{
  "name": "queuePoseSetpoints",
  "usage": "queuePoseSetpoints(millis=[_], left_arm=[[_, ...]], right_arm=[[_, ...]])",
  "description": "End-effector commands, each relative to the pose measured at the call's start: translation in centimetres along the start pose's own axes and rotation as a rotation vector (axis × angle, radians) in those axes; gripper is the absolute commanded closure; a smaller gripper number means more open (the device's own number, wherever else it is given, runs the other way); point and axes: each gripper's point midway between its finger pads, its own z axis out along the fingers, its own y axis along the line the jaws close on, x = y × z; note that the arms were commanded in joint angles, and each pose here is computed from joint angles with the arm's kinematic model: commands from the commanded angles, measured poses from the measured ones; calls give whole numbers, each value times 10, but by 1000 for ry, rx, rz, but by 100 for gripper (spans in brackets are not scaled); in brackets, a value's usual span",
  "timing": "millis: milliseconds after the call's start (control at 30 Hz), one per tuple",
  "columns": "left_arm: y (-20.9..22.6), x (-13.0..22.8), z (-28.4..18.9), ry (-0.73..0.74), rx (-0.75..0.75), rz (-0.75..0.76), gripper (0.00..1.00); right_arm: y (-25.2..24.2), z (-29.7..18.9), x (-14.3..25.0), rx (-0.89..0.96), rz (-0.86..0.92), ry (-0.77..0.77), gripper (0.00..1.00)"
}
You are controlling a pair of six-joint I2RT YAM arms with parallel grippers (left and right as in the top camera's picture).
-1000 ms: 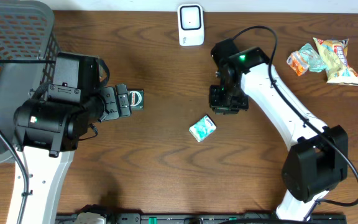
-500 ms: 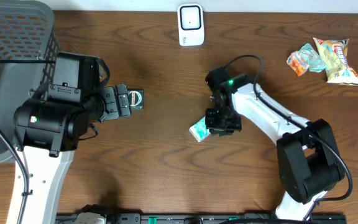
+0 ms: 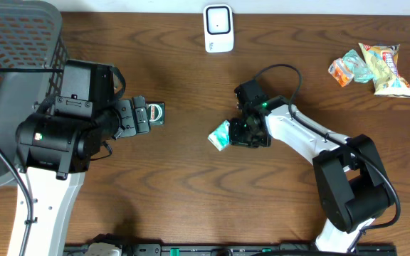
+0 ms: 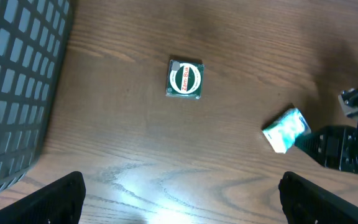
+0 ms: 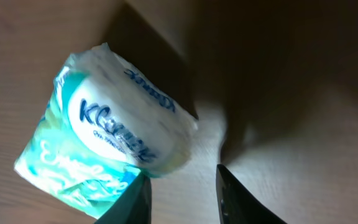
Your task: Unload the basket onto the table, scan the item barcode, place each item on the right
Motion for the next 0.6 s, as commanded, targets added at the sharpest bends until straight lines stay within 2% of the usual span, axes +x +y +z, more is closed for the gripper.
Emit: queuePoseSetpoints(millis=[0, 200, 333, 467, 567], left_arm=[[0, -3, -3, -14, -4, 2, 2], [0, -3, -3, -14, -4, 2, 2], [0, -3, -3, -14, -4, 2, 2], [0, -3, -3, -14, -4, 2, 2], [0, -3, -3, -14, -4, 2, 3]], right_arm=[[2, -3, -9, -20, -45, -17, 71], [-3, -27, -43, -40, -59, -80, 71], [8, -46, -45, -109, -103, -39, 69], [26, -51, -22, -208, -116, 67, 57], [29, -45, -3, -196, -127, 121, 49]])
